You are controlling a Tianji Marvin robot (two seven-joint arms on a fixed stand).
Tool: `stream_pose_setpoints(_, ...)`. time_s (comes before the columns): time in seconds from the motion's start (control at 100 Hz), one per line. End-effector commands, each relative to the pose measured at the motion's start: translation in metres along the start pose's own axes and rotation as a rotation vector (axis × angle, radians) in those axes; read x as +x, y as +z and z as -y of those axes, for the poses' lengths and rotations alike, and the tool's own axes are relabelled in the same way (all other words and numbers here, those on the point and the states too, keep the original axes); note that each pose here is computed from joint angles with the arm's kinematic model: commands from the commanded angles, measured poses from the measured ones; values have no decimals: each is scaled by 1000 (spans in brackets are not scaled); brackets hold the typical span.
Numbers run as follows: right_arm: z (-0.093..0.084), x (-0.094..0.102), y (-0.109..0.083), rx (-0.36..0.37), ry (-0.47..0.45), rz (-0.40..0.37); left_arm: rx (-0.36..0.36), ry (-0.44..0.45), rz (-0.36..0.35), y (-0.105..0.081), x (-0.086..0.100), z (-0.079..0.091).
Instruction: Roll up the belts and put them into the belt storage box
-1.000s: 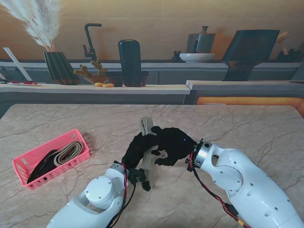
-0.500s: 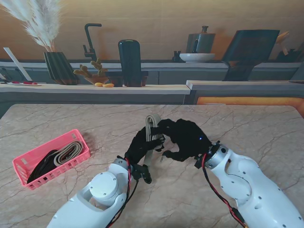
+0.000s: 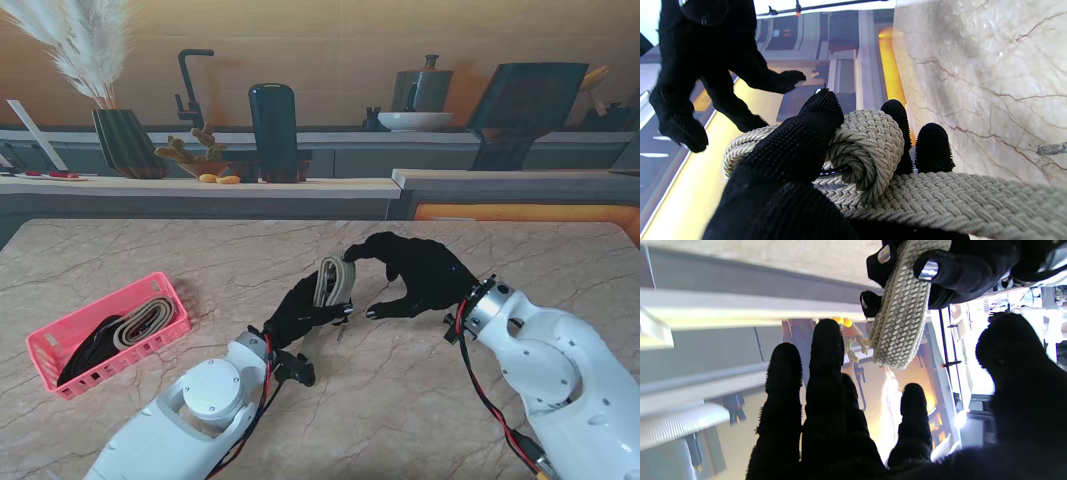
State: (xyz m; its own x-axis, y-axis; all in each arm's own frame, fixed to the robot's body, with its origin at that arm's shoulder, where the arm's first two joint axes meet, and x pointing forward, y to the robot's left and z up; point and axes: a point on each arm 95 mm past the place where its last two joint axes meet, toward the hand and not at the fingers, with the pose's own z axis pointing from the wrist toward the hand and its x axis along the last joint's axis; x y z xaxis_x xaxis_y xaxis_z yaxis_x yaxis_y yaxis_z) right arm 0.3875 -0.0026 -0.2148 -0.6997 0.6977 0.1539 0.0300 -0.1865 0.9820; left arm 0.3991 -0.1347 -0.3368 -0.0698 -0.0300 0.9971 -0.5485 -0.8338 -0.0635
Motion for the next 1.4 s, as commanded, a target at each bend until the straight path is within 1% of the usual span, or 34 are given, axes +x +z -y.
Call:
stream_pose_setpoints(0.0, -4, -7, 4, 21, -25, 19, -14, 25, -5, -1, -1, 0)
stream_pose_setpoints(0.08, -6, -11, 8, 43, -20, 21, -38, 43, -9, -1, -2, -1)
stream_pose_setpoints(0.17, -6, -15, 11, 86, -15, 7, -65, 58, -14, -2, -2, -1)
stream_pose_setpoints(0.3, -4, -19, 18, 141, 20, -20, -107, 91, -22, -3, -1, -2)
stream_pose_setpoints(0.5, 8, -22, 32, 225, 95, -56, -142, 107, -29, -4, -2, -3)
stream_pose_setpoints(0.66, 19, -24, 41, 281, 158, -69, -150, 107, -24, -4, -3, -5)
stream_pose_setpoints(0.8, 25, -22, 48, 291, 231, -76, -152, 95, -15, -3, -4, -6)
stream_pose_setpoints(0.92, 28, -19, 52, 290, 275, -88, -153, 94, -15, -3, -4, -6)
stream_pose_setpoints(1.02, 31, -17, 55, 289, 332, -93, -150, 91, -14, -3, -4, -6)
stream_pose_setpoints(1.12, 33, -14, 56, 297, 400, -85, -150, 76, 0, -3, -5, -5)
stream_pose_setpoints(1.18, 33, -14, 56, 296, 418, -76, -142, 71, 1, -2, -5, -5)
stream_pose_setpoints(1.24, 32, -14, 56, 277, 414, -63, -130, 73, -1, -2, -5, -4)
stream_pose_setpoints(1.33, 27, -15, 54, 220, 395, -37, -127, 79, -5, -2, -6, -1)
stream_pose_setpoints(1.39, 23, -15, 53, 179, 385, -20, -114, 68, -11, -1, -7, 0)
